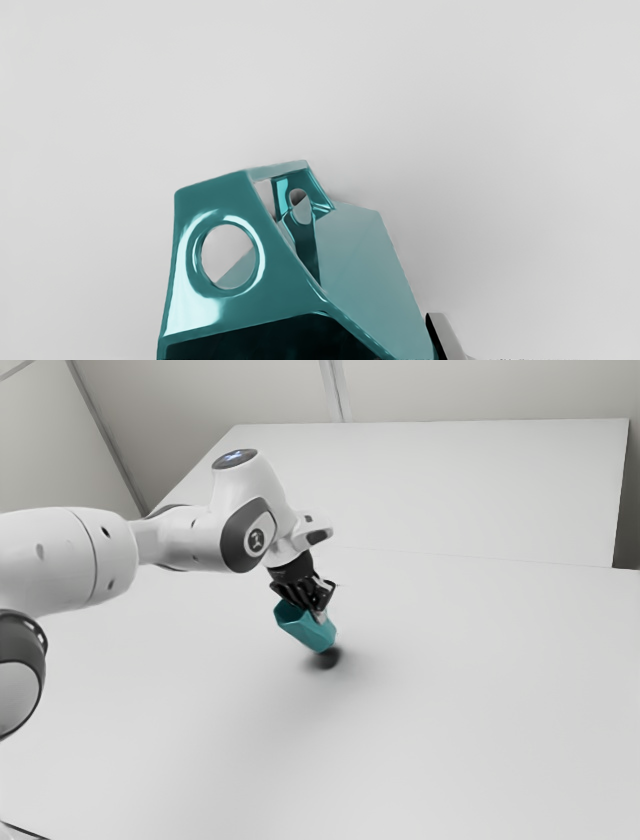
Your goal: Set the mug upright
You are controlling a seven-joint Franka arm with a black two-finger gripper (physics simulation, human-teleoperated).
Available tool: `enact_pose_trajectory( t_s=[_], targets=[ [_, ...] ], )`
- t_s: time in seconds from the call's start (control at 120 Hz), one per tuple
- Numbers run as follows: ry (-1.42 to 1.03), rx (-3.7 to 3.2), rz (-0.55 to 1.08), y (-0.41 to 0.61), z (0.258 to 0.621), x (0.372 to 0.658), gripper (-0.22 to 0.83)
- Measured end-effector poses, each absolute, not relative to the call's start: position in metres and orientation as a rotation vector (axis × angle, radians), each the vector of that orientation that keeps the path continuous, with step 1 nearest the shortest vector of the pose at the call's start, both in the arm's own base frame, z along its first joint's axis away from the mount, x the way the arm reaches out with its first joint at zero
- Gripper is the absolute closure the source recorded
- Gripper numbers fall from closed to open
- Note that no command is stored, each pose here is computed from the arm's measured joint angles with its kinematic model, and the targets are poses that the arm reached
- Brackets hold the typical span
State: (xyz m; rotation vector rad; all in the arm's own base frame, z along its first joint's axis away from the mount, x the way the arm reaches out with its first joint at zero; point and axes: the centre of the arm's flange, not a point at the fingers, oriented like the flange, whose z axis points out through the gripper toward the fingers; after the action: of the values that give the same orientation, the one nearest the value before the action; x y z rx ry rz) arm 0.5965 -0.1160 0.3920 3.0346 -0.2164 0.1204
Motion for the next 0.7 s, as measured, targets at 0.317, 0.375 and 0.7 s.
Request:
enact_pose_trajectory(
  t_s=[0.317, 0.375, 0.7],
  targets=[
    [-0.120, 3.154, 0.011, -0.041, 0.382, 0.599, 0.77],
    [-0.094, 3.158, -0.010, -0.029, 0.380, 0.599, 0.77],
    [-0.009, 3.133, -0.123, -0.005, 0.355, 0.597, 0.77]
  ],
)
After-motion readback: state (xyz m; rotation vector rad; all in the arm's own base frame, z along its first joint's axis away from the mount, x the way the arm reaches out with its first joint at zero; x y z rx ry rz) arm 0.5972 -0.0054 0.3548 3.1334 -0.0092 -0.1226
